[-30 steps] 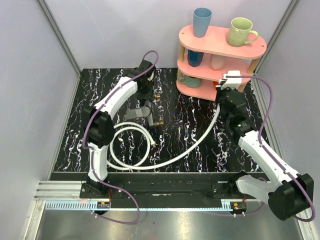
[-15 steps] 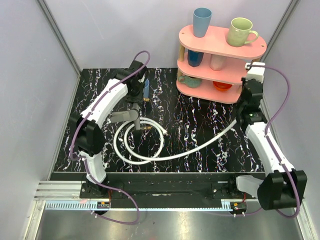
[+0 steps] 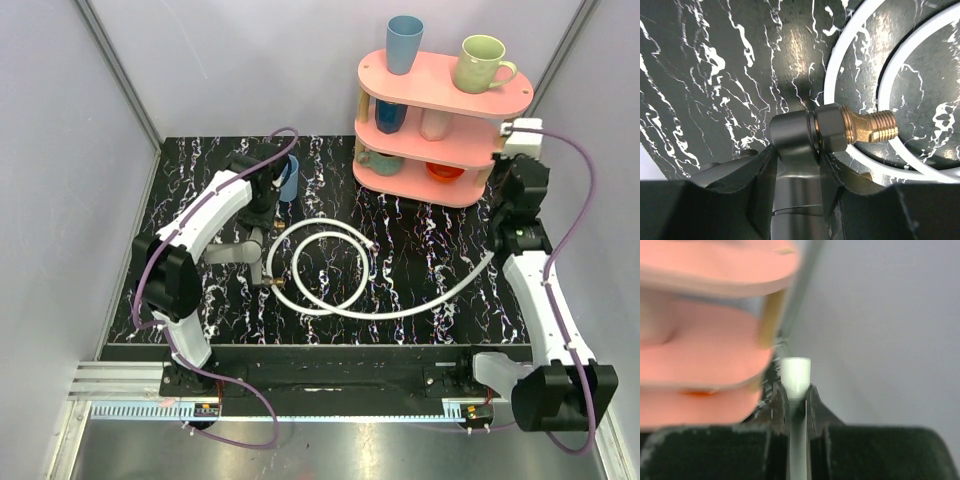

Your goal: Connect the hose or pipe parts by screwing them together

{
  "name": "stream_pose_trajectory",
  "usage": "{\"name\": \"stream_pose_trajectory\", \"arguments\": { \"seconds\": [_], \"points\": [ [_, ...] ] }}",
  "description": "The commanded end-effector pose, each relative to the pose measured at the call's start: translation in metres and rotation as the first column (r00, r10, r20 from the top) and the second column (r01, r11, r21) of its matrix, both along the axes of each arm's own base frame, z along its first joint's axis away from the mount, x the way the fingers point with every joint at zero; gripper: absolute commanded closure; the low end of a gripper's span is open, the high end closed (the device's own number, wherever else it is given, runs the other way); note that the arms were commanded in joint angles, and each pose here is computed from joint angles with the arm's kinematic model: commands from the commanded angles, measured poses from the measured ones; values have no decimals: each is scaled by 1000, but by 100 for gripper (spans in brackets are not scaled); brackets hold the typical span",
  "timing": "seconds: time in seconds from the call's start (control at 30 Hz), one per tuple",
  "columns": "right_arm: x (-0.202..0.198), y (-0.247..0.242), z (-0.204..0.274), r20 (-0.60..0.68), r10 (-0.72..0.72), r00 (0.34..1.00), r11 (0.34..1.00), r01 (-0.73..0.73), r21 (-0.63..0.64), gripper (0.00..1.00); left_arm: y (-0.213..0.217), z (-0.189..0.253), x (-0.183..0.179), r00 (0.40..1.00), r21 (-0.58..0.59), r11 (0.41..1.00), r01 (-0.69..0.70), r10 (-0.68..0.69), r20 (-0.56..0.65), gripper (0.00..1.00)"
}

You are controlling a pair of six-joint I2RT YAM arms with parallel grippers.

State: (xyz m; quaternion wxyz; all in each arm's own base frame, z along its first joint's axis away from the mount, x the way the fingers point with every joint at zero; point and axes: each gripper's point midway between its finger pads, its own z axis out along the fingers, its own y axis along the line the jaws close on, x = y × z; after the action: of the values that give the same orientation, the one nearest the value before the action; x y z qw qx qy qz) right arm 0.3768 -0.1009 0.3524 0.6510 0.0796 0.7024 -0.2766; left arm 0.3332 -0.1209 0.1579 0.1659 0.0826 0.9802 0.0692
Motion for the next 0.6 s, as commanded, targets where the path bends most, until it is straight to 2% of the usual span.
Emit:
{"name": "stream_pose_trajectory", "arguments": {
  "seconds": [0.0, 0.03, 0.07, 0.13, 0.17, 0.27, 0.4, 0.47, 0.5, 0.53, 0.57],
  "points": [
    [10, 116, -2, -13, 518, 856, 852, -517, -84, 100, -1, -8, -6, 999, -31, 999, 35, -35, -6, 100],
    [7, 136, -13, -55, 586, 808, 802, -589, -98, 100, -4, -10, 0, 999, -45, 998, 37, -36, 19, 100],
    [3, 175, -26, -97, 697, 710, 704, -704, -97, 100, -5, -14, 1, 999, -51, 998, 36, -35, 15, 100],
    [2, 201, -50, -144, 759, 635, 638, -769, -33, 100, -10, -17, 10, 998, -72, 996, 43, -40, 46, 100],
    [-3, 222, -59, -146, 805, 575, 582, -814, 5, 100, -12, -21, 9, 998, -83, 995, 50, -47, 44, 100],
    [-5, 254, -86, -161, 860, 484, 499, -864, 72, 100, -18, -31, 14, 996, -109, 992, 62, -55, 63, 100],
    [4, 281, -123, -237, 872, 428, 465, -876, 129, 100, -26, -41, 18, 993, -152, 986, 71, -57, 99, 100],
    [4, 296, -125, -229, 896, 381, 417, -899, 135, 100, -26, -47, 16, 993, -159, 984, 81, -66, 97, 100],
    [6, 305, -125, -212, 909, 359, 390, -911, 131, 100, -28, -47, 18, 992, -165, 983, 85, -67, 111, 100],
    [0, 318, -128, -201, 935, 292, 321, -938, 128, 100, -29, -51, 17, 991, -170, 981, 99, -81, 106, 100],
    [-2, 324, -130, -192, 945, 264, 288, -951, 110, 100, -32, -52, 20, 989, -183, 977, 110, -88, 120, 100]
  ]
}}
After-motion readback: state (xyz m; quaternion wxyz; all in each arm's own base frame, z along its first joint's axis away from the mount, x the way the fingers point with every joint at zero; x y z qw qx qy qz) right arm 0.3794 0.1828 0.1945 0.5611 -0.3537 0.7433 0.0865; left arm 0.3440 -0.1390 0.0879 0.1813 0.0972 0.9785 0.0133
